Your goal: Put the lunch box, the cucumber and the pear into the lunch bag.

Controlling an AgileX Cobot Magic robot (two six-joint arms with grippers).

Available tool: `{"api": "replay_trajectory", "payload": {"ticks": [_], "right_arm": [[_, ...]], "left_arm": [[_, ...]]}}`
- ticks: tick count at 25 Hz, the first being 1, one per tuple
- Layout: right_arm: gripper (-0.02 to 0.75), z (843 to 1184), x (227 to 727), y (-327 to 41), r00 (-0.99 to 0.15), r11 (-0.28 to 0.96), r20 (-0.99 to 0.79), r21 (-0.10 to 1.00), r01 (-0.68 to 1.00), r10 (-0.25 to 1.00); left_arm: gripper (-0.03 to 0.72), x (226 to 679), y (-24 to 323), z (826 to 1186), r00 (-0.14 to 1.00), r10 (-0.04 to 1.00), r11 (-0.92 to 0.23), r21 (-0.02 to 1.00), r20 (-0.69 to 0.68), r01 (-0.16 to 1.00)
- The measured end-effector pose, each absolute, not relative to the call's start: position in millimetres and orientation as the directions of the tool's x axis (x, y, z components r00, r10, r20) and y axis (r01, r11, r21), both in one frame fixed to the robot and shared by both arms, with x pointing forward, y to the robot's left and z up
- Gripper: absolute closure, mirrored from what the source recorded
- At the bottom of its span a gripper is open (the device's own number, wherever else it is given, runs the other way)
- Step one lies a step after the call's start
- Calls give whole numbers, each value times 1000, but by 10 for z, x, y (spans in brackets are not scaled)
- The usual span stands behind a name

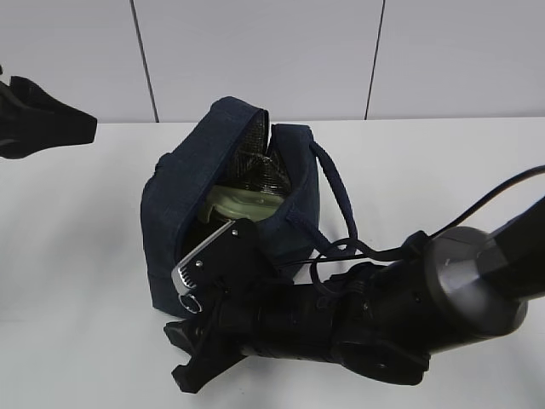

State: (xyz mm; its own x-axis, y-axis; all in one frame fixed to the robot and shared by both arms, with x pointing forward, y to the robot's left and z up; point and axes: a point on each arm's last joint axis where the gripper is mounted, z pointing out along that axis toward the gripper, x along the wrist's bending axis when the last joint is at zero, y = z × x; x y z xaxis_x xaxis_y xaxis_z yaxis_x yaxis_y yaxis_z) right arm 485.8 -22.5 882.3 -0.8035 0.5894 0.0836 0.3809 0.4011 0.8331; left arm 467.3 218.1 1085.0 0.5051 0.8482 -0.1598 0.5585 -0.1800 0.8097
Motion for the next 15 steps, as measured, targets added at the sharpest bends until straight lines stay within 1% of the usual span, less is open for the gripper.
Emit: {"api": "replay_trajectory", "payload": {"ticks": [4, 6, 15], "right_arm": [[417, 8823, 4861, -227, -805, 404, 77, 834, 375, 589], [427, 8822, 4863, -228, -802, 404, 77, 833, 378, 592], [433, 8824, 4869, -232, -799, 402, 72, 835, 376, 597]], "left_arm": [[446, 4672, 2180, 10850, 506, 848, -180, 809, -160, 559], [446, 4671, 2180, 10849, 506, 847, -181, 808, -161, 560], [446, 4671, 2180, 10849, 506, 847, -181, 808, -161, 560]]}}
